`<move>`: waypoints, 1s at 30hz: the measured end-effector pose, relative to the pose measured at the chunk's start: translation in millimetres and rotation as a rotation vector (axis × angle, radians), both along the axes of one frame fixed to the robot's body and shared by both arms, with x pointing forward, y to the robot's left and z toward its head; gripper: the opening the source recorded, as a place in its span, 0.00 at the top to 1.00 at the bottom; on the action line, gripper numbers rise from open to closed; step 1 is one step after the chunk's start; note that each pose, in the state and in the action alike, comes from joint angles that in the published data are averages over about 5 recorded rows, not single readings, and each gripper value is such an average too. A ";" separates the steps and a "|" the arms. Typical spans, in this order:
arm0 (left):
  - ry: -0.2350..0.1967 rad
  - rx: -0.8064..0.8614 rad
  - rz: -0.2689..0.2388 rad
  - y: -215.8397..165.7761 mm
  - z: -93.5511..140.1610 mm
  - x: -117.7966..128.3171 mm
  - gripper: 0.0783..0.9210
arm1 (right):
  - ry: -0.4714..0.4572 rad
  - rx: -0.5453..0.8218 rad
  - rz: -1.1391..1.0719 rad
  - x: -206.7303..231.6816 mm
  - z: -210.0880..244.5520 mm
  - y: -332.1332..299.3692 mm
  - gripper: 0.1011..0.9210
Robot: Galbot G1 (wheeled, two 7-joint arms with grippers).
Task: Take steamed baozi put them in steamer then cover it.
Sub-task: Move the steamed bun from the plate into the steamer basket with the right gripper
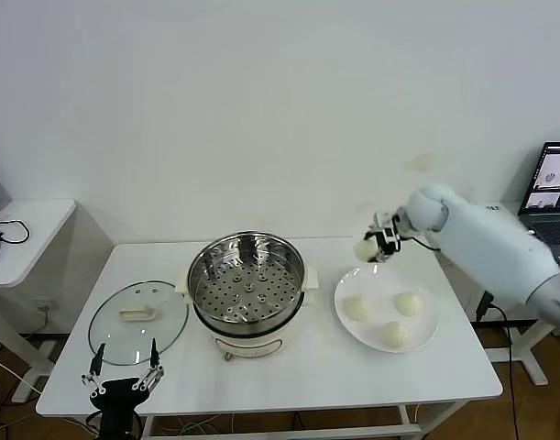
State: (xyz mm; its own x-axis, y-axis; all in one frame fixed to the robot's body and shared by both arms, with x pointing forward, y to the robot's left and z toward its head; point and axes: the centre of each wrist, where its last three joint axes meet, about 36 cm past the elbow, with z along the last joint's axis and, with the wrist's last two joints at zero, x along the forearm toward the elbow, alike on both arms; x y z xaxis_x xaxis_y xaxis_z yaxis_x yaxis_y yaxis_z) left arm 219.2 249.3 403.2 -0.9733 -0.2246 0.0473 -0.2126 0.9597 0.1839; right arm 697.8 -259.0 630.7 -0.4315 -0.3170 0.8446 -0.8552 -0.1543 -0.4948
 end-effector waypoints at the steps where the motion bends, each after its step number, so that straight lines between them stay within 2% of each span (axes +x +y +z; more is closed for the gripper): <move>1: -0.001 0.000 0.000 0.4 0.3 0.5 0.12 | -0.008 0.007 0.017 -0.6 9.4 7.2 0.37; 6: -0.008 -0.001 0.000 2.7 1.6 3.0 0.12 | -0.033 0.032 0.113 -4.5 43.9 49.3 0.37; 12: -0.009 0.002 0.003 6.7 1.8 4.2 0.12 | -0.038 0.029 0.247 -10.7 53.6 104.8 0.37; 30: -0.026 -0.003 0.029 15.2 2.7 10.9 0.12 | -0.141 -0.127 0.653 -6.8 -4.1 222.9 0.37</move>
